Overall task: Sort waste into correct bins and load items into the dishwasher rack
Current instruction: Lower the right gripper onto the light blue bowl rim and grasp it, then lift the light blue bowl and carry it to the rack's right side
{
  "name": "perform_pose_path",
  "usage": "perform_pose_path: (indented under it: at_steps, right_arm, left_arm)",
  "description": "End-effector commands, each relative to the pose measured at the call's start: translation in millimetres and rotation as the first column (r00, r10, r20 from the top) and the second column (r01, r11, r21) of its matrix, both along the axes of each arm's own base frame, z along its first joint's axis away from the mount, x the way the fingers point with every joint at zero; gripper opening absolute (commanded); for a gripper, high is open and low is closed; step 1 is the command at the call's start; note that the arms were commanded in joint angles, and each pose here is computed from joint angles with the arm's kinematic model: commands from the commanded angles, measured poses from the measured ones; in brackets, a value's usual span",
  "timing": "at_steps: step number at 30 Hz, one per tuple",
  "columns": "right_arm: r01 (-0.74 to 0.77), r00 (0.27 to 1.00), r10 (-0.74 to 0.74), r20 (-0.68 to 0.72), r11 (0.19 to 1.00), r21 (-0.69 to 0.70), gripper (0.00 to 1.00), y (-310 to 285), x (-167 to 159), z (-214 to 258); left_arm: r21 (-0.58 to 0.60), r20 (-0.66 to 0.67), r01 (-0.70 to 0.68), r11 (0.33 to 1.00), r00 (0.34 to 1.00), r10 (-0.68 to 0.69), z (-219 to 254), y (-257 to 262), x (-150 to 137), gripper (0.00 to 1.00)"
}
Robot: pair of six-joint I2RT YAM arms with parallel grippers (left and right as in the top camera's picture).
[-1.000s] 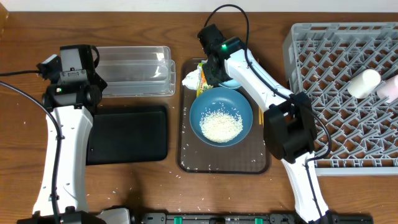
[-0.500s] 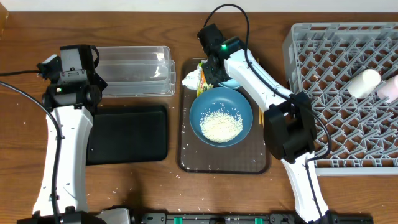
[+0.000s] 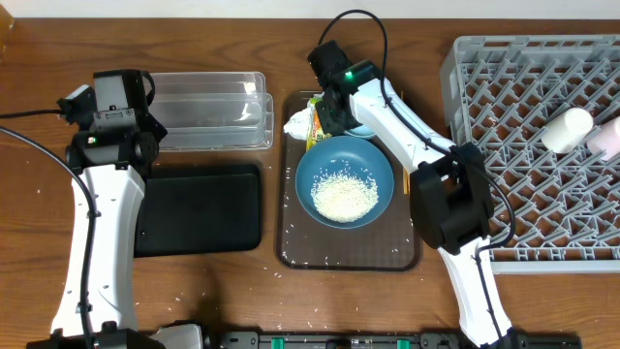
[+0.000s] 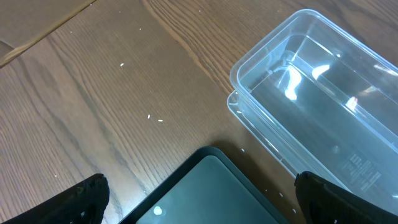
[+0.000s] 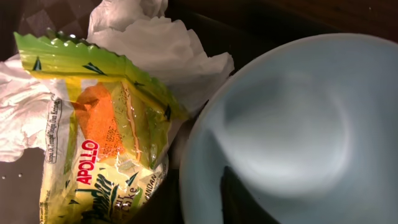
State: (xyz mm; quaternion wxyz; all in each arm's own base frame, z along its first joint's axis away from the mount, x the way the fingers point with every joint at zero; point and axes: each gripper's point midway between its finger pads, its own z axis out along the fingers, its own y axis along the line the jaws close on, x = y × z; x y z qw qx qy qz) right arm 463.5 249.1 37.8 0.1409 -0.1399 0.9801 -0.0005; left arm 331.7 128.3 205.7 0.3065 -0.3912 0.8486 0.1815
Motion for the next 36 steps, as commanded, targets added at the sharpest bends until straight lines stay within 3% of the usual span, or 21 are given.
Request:
perform_pose_path:
  at_steps: [1,9,20,30,36]
  right_arm:
    - [0.017,1.000,-0.017,0.007,1.000,-0.009,0.14,0,-1,1]
    - [0.021,0.999,-0.021,0.028,1.000,0.006,0.02,3,2,17]
    - [0.057,0.987,-0.069,0.148,0.995,0.080,0.01,-14,20,105]
    - [0.238,0.929,-0.272,0.252,0.958,0.158,0.01,-123,30,196]
    - [0.329,0.888,-0.409,0.212,0.885,0.329,0.01,-201,35,224]
  left_arm:
    - [0.011,-0.002,-0.014,1.000,1.000,0.014,0,3,-1,0.98]
    - [0.011,-0.002,-0.014,1.000,1.000,0.014,0,3,-1,0.98]
    - [0.011,-0.002,-0.014,1.000,1.000,0.014,0,3,-1,0.98]
    - [0.011,-0.002,-0.014,1.000,1.000,0.014,0,3,-1,0.98]
    - [0.011,-0.002,-0.014,1.000,1.000,0.014,0,3,-1,0.98]
